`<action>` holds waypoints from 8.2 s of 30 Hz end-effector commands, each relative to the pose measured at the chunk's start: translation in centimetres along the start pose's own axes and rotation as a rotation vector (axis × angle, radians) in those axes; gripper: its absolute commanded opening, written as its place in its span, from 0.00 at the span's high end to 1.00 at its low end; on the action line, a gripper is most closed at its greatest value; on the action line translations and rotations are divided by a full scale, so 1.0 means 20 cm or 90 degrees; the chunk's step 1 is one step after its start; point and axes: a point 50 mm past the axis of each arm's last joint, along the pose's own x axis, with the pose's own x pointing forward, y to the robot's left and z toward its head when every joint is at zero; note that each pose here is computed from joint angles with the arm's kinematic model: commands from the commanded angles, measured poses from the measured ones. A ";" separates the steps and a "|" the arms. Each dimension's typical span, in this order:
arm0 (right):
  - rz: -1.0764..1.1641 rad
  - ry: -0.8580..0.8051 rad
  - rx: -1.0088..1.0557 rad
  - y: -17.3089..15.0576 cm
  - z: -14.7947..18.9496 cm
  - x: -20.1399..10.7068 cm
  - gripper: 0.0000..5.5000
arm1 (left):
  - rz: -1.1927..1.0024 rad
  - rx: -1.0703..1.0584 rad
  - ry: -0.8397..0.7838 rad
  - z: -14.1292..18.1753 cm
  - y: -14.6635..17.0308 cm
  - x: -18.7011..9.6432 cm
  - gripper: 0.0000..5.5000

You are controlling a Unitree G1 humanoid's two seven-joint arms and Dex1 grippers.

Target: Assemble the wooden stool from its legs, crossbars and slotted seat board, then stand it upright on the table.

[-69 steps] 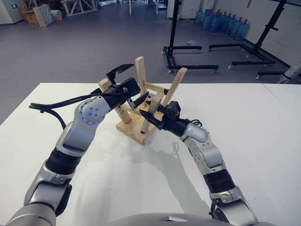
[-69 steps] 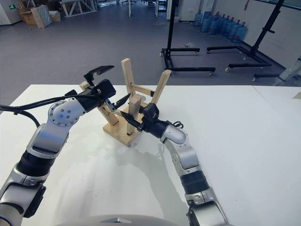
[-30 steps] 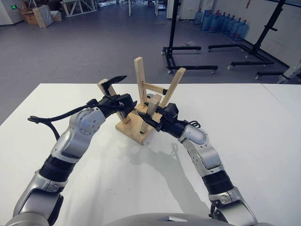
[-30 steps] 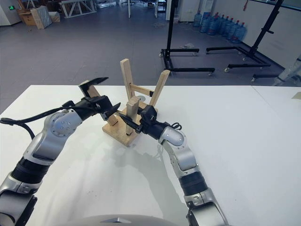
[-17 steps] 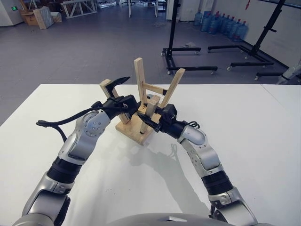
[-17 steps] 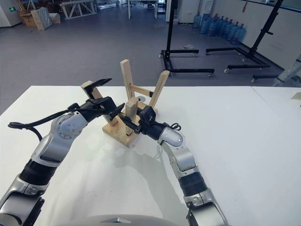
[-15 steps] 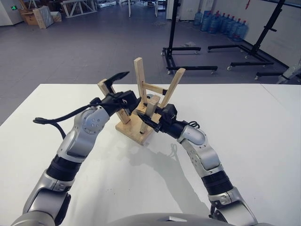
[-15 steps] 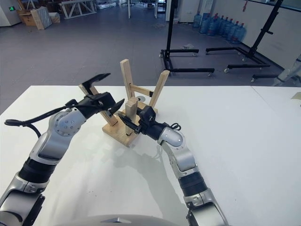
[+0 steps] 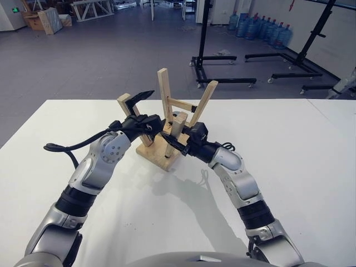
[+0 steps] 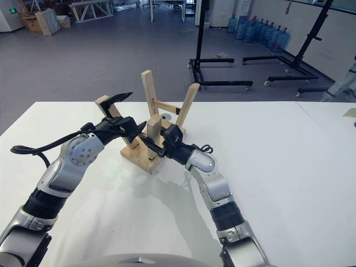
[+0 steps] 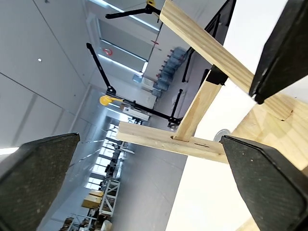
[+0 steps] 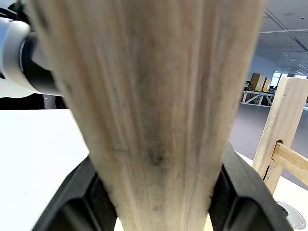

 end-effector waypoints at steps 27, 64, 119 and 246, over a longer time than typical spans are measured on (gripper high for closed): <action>0.001 0.197 0.186 0.12 -0.40 -0.12 0.63 | 0.091 -0.029 -0.022 0.07 0.27 0.01 0.02; 0.012 0.190 0.193 0.09 -0.34 -0.13 0.63 | 0.340 -0.171 0.018 -0.02 0.91 -0.13 0.02; 0.193 0.252 0.112 0.27 -0.27 0.01 0.63 | 0.068 -0.439 0.119 -0.21 -0.06 -0.04 0.02; -0.123 0.298 0.100 -0.59 0.48 -1.47 0.12 | -0.429 -0.675 -0.055 -0.47 0.61 -0.73 0.02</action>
